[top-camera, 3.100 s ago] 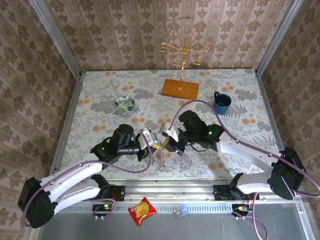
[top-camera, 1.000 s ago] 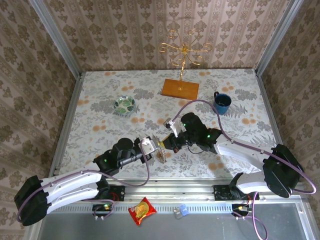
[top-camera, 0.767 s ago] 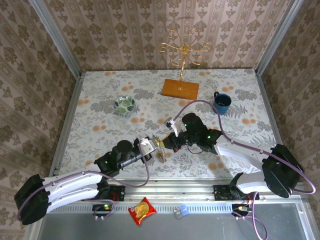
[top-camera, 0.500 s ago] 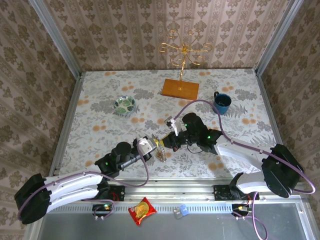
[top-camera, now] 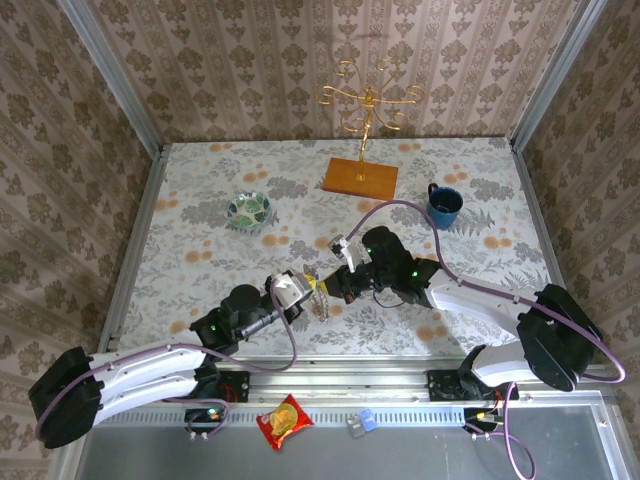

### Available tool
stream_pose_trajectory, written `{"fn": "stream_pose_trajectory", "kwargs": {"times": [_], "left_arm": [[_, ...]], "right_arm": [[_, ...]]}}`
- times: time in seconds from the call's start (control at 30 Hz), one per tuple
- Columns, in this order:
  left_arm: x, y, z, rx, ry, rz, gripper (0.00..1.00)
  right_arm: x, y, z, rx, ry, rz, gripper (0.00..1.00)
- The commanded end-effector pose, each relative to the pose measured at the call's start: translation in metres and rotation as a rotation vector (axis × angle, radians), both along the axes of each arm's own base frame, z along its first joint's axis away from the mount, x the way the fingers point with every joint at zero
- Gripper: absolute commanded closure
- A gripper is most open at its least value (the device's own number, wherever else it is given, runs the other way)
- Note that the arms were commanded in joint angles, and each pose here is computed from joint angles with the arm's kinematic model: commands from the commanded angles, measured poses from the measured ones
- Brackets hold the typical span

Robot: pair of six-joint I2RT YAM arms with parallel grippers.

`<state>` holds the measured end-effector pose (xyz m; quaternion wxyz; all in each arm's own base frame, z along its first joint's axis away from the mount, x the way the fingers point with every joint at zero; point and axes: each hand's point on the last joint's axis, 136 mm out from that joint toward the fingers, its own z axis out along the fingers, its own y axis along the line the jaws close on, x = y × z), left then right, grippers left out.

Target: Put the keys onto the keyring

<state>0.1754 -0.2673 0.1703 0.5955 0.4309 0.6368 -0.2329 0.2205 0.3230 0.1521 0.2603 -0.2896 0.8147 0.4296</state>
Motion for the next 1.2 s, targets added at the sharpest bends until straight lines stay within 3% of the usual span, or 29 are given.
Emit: {"fn": "stream_pose_trajectory", "kwargs": {"times": [0.0, 0.3, 1.17], "left_arm": [[-0.002, -0.001, 0.014, -0.074, -0.012, 0.003, 1.0], [-0.002, -0.001, 0.015, -0.109, 0.042, 0.012, 1.0], [-0.007, -0.007, 0.015, -0.127, 0.083, -0.024, 1.0]], "right_arm": [[0.005, 0.003, 0.01, 0.024, -0.014, -0.003, 1.0], [0.0, -0.008, 0.022, -0.003, -0.202, 0.049, 1.0], [0.013, 0.009, 0.034, 0.032, -0.225, 0.068, 1.0]]}}
